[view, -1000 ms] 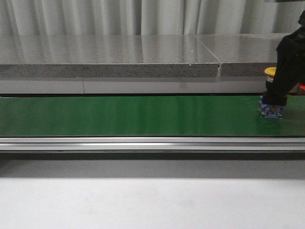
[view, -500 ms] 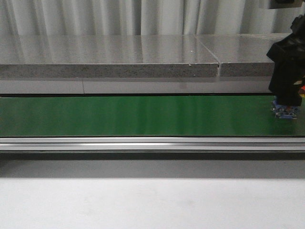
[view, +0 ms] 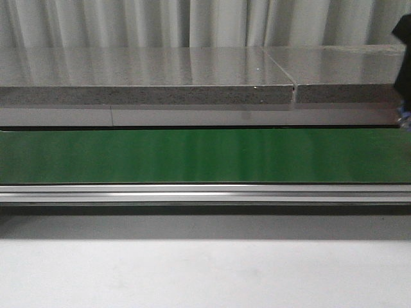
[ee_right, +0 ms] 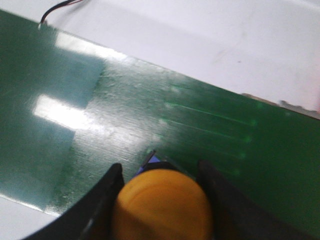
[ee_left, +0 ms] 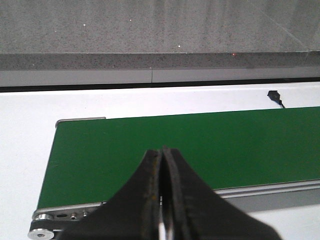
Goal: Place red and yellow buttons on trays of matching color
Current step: 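Carry the yellow button into the yellow tray and release it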
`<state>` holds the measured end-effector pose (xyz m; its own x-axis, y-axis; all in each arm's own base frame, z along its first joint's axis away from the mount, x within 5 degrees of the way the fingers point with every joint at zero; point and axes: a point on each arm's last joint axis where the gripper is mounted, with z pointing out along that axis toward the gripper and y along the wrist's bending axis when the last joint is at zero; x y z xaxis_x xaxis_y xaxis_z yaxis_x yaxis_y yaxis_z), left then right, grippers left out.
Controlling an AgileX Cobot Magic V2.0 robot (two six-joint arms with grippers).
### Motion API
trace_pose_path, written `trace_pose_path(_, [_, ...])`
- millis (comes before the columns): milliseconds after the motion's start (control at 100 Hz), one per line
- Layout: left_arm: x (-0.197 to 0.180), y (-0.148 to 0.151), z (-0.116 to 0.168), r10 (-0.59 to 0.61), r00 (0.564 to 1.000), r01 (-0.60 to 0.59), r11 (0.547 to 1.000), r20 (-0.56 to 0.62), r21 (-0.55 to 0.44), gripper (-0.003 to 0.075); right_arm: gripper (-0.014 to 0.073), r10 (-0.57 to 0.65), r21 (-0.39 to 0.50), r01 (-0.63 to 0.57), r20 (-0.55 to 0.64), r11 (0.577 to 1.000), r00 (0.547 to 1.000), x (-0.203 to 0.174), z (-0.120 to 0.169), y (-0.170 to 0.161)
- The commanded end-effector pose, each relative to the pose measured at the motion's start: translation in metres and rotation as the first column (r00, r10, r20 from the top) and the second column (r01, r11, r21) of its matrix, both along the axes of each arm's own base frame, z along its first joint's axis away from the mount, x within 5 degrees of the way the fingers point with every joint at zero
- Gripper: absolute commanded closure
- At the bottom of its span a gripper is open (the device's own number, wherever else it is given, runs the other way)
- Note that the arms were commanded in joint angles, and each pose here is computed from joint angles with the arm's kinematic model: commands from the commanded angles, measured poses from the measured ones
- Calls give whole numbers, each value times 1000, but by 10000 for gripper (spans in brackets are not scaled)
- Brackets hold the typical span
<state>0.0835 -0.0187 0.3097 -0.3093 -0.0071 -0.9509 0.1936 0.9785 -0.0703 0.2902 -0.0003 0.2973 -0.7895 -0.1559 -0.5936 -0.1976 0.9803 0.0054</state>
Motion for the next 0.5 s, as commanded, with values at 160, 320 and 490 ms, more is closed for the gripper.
trace_pose_path(160, [1,0,15,11,996,-8,1000,92,-27,739,495,-327,59,322,176,945,929,-46,58,-67])
trace_pose_path(320, [1,0,15,11,996,-8,1000,92,-27,739,495,-601,119,589,155,799,784,-75,56,-119])
trace_pose_path(490, [1,0,15,11,996,-8,1000,92,-27,739,495,-777,181,756,171,629,606,-95,37,-156])
